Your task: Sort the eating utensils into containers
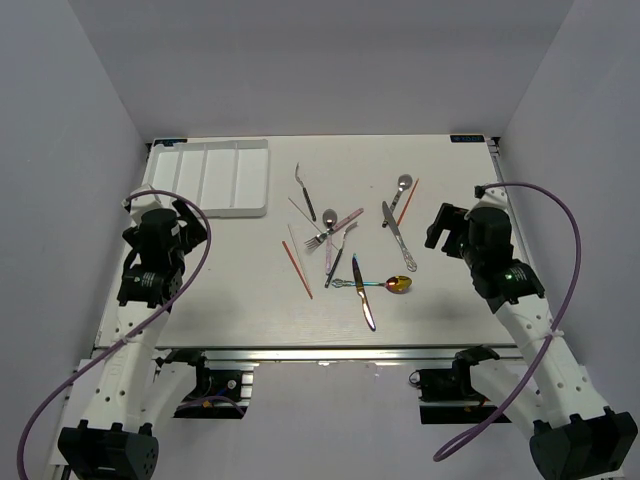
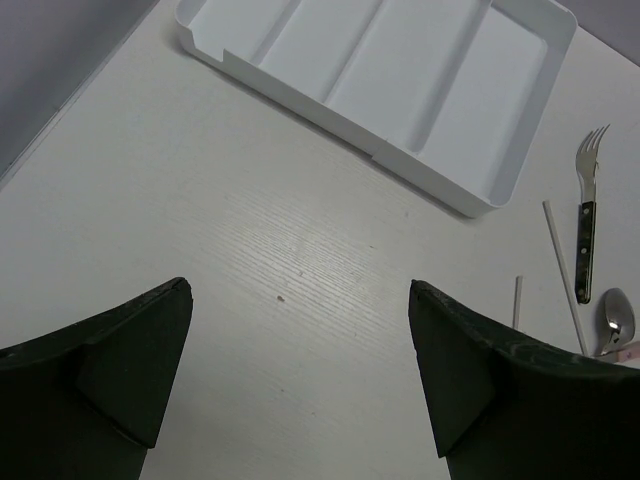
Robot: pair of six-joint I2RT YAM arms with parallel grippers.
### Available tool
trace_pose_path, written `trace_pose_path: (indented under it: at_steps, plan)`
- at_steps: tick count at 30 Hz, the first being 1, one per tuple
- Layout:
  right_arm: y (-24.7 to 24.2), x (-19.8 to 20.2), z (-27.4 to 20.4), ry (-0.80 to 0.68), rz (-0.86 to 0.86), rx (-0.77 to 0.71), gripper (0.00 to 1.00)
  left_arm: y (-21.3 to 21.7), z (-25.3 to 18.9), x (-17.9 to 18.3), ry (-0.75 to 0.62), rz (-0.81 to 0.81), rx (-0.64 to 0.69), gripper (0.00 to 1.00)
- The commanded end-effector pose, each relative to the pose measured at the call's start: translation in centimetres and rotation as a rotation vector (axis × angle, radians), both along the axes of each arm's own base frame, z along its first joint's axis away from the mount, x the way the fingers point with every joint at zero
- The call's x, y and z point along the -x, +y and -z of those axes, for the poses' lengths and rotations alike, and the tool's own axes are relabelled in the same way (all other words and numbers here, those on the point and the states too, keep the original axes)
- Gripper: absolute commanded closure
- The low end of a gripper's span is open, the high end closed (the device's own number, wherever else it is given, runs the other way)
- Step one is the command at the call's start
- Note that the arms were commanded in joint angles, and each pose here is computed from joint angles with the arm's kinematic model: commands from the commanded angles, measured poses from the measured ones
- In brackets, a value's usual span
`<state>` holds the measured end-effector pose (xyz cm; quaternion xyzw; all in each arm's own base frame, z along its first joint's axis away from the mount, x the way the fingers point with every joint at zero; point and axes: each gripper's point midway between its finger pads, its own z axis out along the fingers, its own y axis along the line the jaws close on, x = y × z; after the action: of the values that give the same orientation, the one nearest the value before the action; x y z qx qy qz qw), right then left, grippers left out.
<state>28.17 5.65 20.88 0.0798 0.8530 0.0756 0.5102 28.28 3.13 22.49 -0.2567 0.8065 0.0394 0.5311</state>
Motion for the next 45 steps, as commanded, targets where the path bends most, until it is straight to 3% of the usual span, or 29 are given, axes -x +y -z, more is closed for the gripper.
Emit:
trace_pose_path:
  at_steps: [1,9,11,14,17,21,27,35,39,42,45]
  plan:
    - [0.6,-0.6,0.0,-0.004,-0.013,-0.019,0.11,-0.3,-1.4,0.1,-0.054,0.02,0.007,0.02]
    - [4.2,-1.3,0.1,-0.018,-0.191,-0.099,0.11,-0.3,-1.3,0.1,-0.051,0.019,0.004,0.02]
    - [7.5,-0.7,-0.1,-0.023,-0.386,-0.164,0.11,-0.3,-1.0,0.0,-0.045,0.022,0.005,0.02]
    - [10.4,-1.2,0.1,-0.007,-0.493,-0.266,0.11,-0.2,-0.7,-0.2,-0.03,0.011,0.006,0.02]
    - [9.7,-3.3,1.2,-0.009,-0.416,-0.183,0.11,0.2,-0.4,-0.1,-0.014,-0.012,-0.004,0.02]
    - [5.7,-6.6,6.5,0.181,-0.242,0.117,0.11,-0.2,-0.3,-0.4,-0.019,0.007,0.007,0.02]
    - [6.0,-8.6,11.3,0.353,-0.286,0.215,0.11,-1.1,1.0,-0.9,0.03,0.055,0.025,0.02]
    - [6.7,-10.8,15.6,0.422,-0.356,0.277,0.43,-1.7,1.4,-1.2,0.041,0.09,0.035,0.02]
    - [6.3,-10.7,18.9,0.49,-0.352,0.308,0.49,-1.8,1.7,-1.4,0.051,0.094,0.037,0.02]
    - [6.0,-10.7,19.8,0.511,-0.343,0.322,0.59,-1.9,1.8,-1.5,0.053,0.099,0.037,0.02]
    - [6.1,-10.4,20.2,0.523,-0.347,0.312,0.73,-1.9,1.8,-1.4,0.055,0.099,0.037,0.02]
